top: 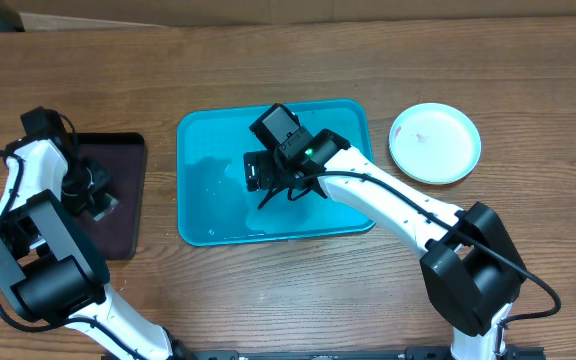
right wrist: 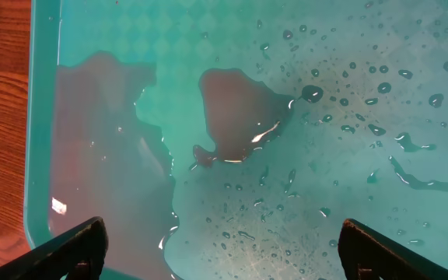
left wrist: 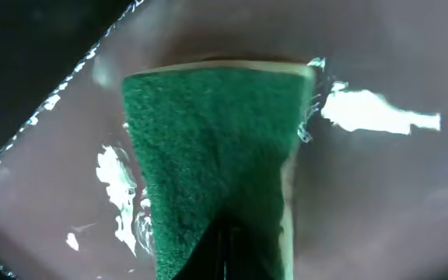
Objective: Clean dirty plates on tray and stack at the side
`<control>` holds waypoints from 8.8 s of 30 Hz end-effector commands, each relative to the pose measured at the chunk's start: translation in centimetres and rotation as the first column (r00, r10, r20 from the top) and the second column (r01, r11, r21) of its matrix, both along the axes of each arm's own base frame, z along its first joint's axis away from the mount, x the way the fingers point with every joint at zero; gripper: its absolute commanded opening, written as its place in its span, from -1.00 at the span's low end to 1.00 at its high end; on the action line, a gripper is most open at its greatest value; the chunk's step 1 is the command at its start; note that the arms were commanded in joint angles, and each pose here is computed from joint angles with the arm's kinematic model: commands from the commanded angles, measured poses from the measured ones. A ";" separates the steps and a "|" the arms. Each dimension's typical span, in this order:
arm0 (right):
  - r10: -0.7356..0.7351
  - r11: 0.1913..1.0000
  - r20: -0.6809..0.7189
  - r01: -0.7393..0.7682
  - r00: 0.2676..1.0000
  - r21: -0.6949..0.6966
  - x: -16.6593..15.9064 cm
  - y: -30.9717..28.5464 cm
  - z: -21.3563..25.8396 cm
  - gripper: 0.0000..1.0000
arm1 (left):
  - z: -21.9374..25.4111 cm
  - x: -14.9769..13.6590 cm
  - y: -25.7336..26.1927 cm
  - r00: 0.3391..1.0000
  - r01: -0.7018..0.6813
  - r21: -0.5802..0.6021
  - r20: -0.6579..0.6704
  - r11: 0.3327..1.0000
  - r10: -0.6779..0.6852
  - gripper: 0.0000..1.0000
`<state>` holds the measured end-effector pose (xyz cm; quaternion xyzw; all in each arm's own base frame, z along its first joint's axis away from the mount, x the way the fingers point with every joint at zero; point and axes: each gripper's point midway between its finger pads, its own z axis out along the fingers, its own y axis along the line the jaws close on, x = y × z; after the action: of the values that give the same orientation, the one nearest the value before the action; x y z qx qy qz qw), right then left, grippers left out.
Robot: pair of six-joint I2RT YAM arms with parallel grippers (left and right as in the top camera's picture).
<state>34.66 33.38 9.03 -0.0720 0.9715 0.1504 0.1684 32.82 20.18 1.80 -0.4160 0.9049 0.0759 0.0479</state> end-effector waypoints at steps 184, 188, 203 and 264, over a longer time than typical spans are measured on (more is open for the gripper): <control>-0.771 0.620 0.399 0.731 0.497 0.287 -12.8 -35.7 20.2 1.00 | 12.5 -0.8 -26.4 0.805 0.587 -0.035 0.137 0.809 -0.577 0.99; -0.780 0.615 0.433 0.683 0.452 0.394 -13.3 -35.6 17.2 1.00 | 12.5 -0.8 -26.4 0.805 0.586 -0.036 0.137 0.809 -0.577 1.00; -0.570 0.819 0.723 0.202 0.391 0.537 -10.2 -30.6 11.3 1.00 | 12.5 -0.8 -26.4 0.805 0.587 -0.036 0.137 0.809 -0.577 1.00; -0.303 0.943 0.885 0.247 0.353 0.225 -10.1 -31.7 7.9 1.00 | 12.5 -0.8 -26.4 0.805 0.586 -0.036 0.137 0.809 -0.577 1.00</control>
<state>24.58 1.85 17.07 0.0211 0.7177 0.0812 0.6913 31.97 -6.24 14.60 -0.1229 0.9863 -0.0088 0.1097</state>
